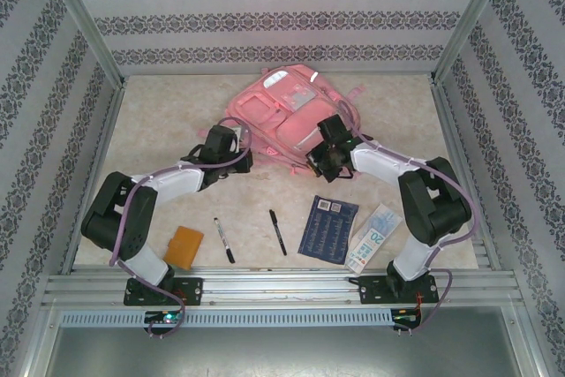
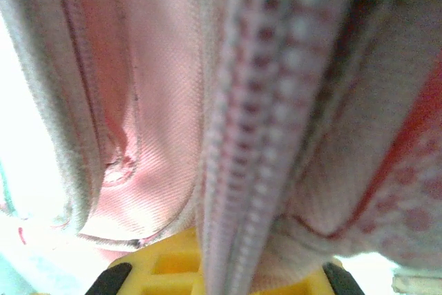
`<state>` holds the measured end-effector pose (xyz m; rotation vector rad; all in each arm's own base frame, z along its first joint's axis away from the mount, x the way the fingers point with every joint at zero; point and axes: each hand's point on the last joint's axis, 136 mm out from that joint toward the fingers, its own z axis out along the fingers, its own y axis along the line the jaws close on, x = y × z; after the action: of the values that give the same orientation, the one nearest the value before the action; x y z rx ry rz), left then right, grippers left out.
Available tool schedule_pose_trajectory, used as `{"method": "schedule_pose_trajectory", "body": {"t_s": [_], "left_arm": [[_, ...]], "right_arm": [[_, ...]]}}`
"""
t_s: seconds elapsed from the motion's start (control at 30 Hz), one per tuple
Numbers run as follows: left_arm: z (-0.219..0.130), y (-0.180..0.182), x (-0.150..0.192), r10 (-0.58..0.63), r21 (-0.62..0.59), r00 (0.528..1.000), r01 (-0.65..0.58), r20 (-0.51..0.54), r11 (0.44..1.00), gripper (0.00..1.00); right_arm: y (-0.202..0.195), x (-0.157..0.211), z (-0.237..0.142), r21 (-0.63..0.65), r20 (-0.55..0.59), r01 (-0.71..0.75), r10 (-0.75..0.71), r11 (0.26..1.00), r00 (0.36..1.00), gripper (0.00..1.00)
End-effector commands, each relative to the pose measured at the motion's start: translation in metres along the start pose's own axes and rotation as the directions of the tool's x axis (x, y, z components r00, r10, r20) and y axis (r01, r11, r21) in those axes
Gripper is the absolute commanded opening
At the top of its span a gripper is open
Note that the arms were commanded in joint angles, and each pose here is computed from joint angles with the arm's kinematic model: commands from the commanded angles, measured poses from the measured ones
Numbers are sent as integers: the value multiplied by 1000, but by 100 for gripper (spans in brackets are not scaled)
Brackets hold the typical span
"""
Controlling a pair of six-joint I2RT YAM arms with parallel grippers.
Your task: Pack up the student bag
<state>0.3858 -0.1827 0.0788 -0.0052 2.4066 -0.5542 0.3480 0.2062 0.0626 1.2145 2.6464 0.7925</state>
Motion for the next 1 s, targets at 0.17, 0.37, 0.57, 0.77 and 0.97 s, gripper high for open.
{"method": "schedule_pose_trajectory", "body": {"t_s": [0.17, 0.37, 0.57, 0.77, 0.97], "left_arm": [[13, -62, -23, -32, 333, 999, 28, 9, 943, 9], [-5, -129, 5, 193, 468, 981, -178, 15, 865, 52], [1, -133, 17, 250, 459, 968, -232, 22, 858, 60], [19, -124, 22, 301, 378, 953, -270, -25, 885, 57], [28, -121, 20, 370, 325, 929, -345, -17, 881, 48]], "right_arm": [[38, 15, -33, -186, -60, 90, -102, 978, 993, 3], [40, 18, -30, -197, -98, 90, -111, 976, 989, 4], [44, 25, -34, -217, -131, 98, -128, 971, 983, 4], [48, 30, -41, -234, -151, 93, -131, 968, 980, 3], [53, 36, -47, -250, -165, 103, -147, 963, 975, 1]]}}
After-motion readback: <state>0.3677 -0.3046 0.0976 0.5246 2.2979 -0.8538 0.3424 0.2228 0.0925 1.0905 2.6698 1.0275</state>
